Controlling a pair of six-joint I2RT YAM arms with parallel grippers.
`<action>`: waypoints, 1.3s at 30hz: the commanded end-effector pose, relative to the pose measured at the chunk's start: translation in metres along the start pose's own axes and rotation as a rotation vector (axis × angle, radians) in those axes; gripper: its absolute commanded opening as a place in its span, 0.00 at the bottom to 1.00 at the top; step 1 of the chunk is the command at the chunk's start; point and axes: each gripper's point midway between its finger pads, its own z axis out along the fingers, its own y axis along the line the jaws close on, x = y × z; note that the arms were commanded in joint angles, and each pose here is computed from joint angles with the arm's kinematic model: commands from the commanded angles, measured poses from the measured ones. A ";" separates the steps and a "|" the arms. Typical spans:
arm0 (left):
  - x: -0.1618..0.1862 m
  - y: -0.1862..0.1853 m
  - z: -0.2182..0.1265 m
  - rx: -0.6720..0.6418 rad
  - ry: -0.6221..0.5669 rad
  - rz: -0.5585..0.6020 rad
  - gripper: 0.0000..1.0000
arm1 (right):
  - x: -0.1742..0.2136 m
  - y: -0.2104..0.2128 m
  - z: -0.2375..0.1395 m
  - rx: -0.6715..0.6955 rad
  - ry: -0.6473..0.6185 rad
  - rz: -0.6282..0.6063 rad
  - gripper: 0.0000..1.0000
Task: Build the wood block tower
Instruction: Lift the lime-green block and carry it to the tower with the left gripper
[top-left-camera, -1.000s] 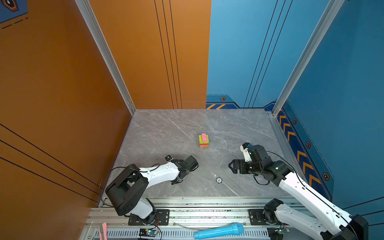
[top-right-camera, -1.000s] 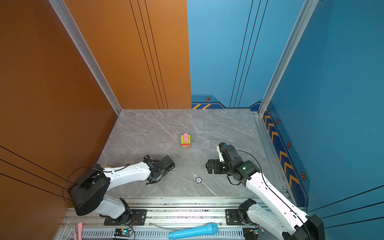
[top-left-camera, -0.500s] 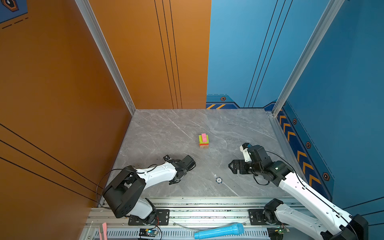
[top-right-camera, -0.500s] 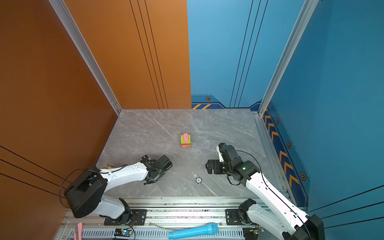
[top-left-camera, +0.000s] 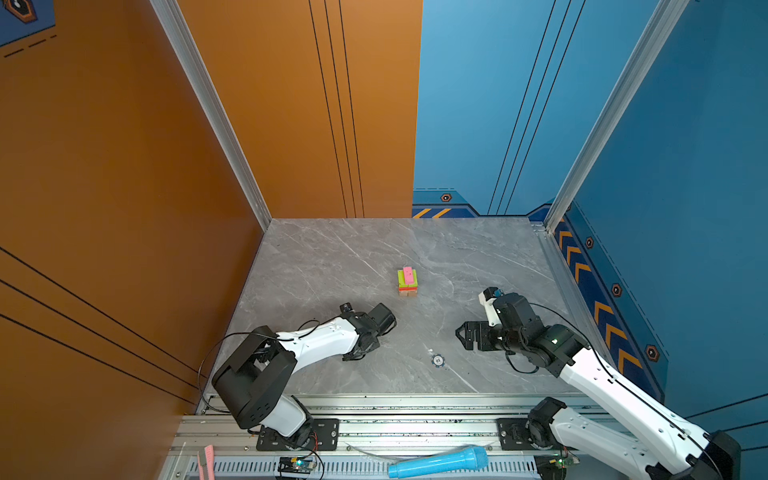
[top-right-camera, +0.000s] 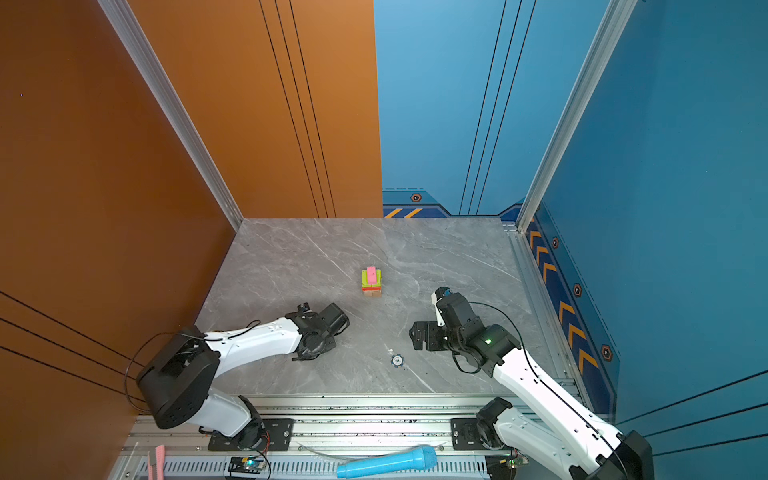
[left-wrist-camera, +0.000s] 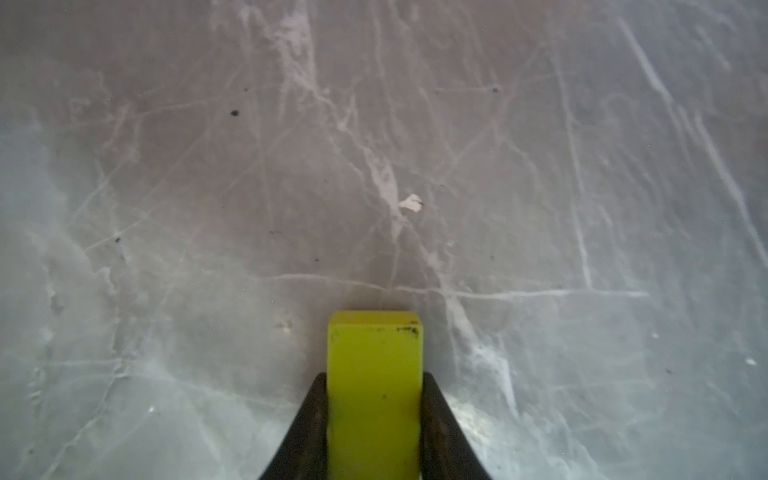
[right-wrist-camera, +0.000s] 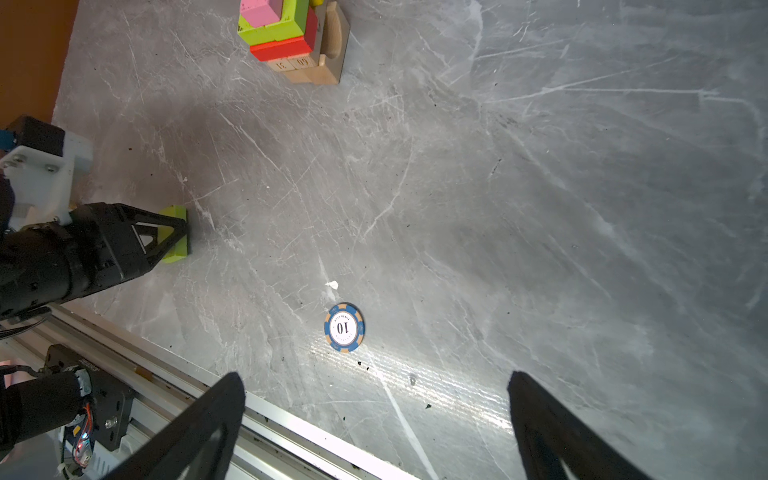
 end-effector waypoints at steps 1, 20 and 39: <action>-0.002 -0.014 -0.013 0.011 0.022 0.105 0.21 | 0.003 -0.010 -0.007 0.062 -0.002 0.002 1.00; -0.092 -0.128 -0.093 0.193 -0.141 0.283 0.22 | -0.010 -0.016 -0.017 0.128 -0.028 0.013 1.00; -0.139 -0.213 -0.082 0.276 -0.122 0.335 0.26 | -0.031 -0.011 -0.013 0.150 -0.034 0.015 1.00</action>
